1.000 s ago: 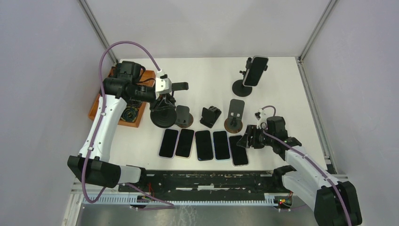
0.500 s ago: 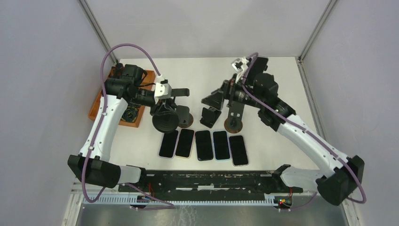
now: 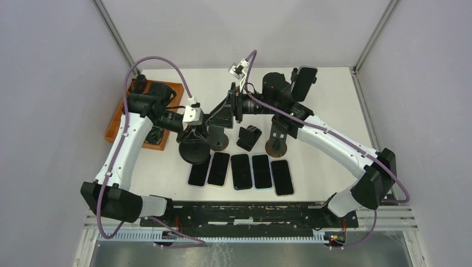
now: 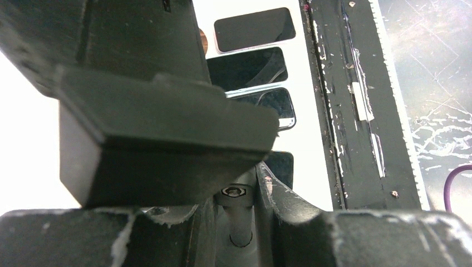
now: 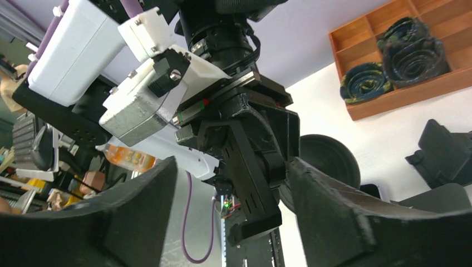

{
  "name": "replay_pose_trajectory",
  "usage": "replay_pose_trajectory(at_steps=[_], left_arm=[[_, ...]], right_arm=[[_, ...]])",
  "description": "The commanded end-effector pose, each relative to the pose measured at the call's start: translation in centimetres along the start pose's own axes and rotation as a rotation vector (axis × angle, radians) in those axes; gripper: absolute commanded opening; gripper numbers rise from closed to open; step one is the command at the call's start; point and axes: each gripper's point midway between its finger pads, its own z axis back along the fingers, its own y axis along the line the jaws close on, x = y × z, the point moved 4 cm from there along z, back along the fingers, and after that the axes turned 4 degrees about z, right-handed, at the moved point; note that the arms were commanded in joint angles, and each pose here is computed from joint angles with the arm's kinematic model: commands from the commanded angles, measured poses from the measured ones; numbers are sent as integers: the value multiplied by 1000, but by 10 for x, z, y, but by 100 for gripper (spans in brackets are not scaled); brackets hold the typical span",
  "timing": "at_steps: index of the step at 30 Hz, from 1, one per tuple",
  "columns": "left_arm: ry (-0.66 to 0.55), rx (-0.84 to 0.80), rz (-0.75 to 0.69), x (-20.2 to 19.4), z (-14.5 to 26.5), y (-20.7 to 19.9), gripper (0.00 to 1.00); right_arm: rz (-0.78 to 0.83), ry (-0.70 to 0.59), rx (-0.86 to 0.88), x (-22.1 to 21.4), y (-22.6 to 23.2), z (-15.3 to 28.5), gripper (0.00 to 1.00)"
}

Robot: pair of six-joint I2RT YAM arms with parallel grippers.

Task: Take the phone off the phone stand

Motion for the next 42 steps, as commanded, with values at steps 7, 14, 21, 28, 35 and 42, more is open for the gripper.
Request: replay_pose_trajectory(at_steps=[7,14,21,28,35,42], left_arm=[[-39,15,-100,20,6,0,2],[-57,113,-27,32,10,23,43],[-77,286,126,53,24,49,100],[-66,413,126,61,37,60,100],[17,473,233,37,35,76,100],[17,456,250,26,28,72,100]], right_arm=[[63,43,92,10,15,-3,33],[104,21,85,29,11,-3,0],[128,-129,-75,83,-26,35,0],[146,-186,-219,113,-83,60,0],[183,-85,-411,98,-168,44,0],[182,-16,-479,78,-225,27,0]])
